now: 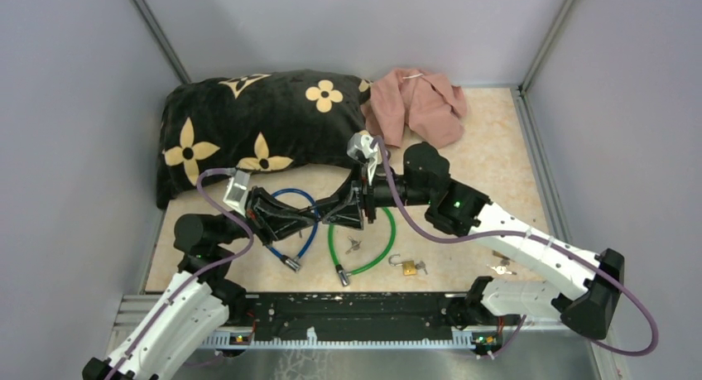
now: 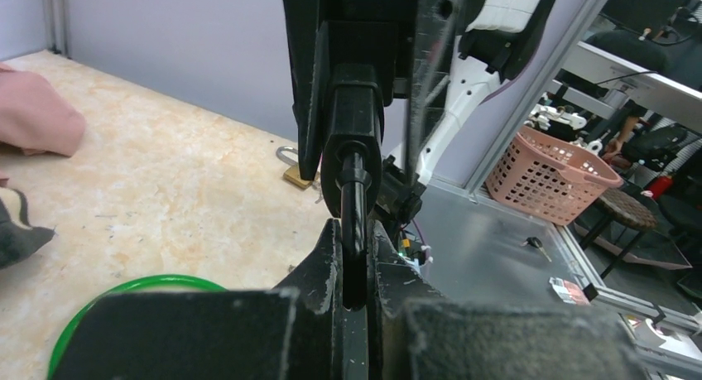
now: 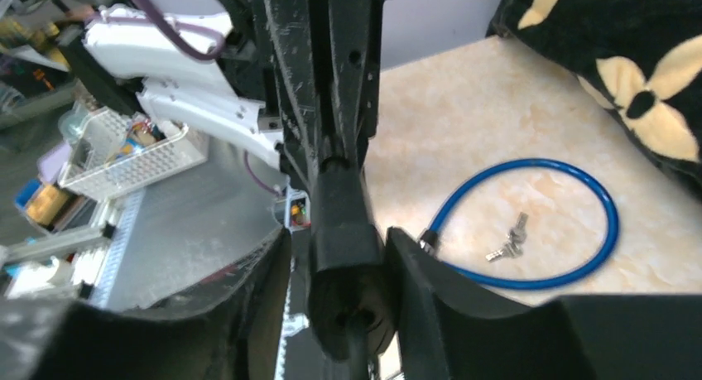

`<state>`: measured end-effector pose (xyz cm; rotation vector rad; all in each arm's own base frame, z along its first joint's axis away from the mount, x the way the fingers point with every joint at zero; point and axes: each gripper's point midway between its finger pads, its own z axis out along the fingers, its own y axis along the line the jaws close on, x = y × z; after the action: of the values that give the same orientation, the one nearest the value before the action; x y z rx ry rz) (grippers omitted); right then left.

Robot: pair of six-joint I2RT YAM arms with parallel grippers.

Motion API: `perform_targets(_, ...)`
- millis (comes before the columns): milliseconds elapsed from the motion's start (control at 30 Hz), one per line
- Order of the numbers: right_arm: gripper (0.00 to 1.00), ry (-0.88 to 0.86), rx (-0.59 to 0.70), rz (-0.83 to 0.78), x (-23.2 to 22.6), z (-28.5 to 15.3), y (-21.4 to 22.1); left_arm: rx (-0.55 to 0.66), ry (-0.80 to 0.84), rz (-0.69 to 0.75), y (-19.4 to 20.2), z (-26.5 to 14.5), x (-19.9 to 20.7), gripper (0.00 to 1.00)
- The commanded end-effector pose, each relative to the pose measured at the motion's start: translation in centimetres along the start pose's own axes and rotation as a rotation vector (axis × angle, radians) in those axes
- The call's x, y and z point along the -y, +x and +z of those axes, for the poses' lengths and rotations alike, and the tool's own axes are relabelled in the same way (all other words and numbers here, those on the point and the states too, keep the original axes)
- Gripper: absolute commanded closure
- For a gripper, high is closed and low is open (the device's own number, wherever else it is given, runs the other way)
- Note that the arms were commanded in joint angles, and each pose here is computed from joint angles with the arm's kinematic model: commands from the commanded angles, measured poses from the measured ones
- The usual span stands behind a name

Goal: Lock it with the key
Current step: Lock the lock.

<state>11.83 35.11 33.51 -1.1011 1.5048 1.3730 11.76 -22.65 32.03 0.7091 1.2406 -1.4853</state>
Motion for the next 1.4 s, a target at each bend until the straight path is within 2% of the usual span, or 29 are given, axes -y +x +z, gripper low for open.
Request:
perform_targets(0, 0.66, -0.072, 0.070, -0.017, -1.0, 0.6, -2.3, 0.041, 0.042, 0.087, -1.7, 0.1, 1.3, 1.00)
perform_targets(67, 0.99, -0.080, 0.079, -0.011, -1.1, 0.8, -2.6, 0.040, 0.043, 0.085, -1.7, 0.1, 1.3, 1.00)
perform_targets(267, 1.00, -0.030, 0.096, -0.011, -0.5, 0.3, -2.6, 0.054, 0.032, 0.082, -1.8, 0.0, 1.4, 1.00)
perform_targets(367, 1.00, -0.015, 0.152, -0.015, -0.6, -0.5, -3.7, 0.056, -0.009, 0.022, -1.2, -0.2, 0.6, 0.74)
perform_targets(567, 1.00, -0.008, 0.200, -0.001, -0.9, -1.4, -4.3, 0.054, -0.107, -0.094, 0.4, -0.9, -1.6, 0.37)
perform_targets(867, 1.00, -0.037, 0.241, -0.028, -2.2, -2.6, -5.5, 0.022, -0.150, -0.119, 1.2, -1.3, -2.6, 0.02)
perform_targets(967, 1.00, -0.035, 0.242, -0.028, -2.2, -2.6, -5.3, 0.027, -0.232, -0.129, 0.9, -1.5, -3.7, 0.01)
perform_targets(1067, 1.00, -0.037, 0.250, -0.032, -2.3, -2.8, -5.4, -0.029, -0.314, -0.091, 1.1, -2.2, -4.5, 0.01)
perform_targets(1200, 1.00, -0.041, 0.251, -0.033, -2.4, -2.8, -5.5, -0.130, -0.470, 0.065, 1.1, -4.1, -6.2, 0.01)
perform_targets(1267, 1.00, -0.040, 0.247, -0.031, -2.2, -2.7, -5.4, -0.216, -0.497, 0.160, 1.2, -4.9, -6.4, 0.01)
perform_targets(1333, 1.00, -0.044, 0.247, -0.030, -2.1, -2.5, -5.5, -0.324, -0.459, 0.295, 1.7, -5.6, -5.9, 0.01)
perform_targets(1367, 1.00, -0.045, 0.248, -0.032, -2.1, -2.4, -5.6, -0.337, -0.435, 0.347, 1.3, -5.6, -5.3, 0.01)
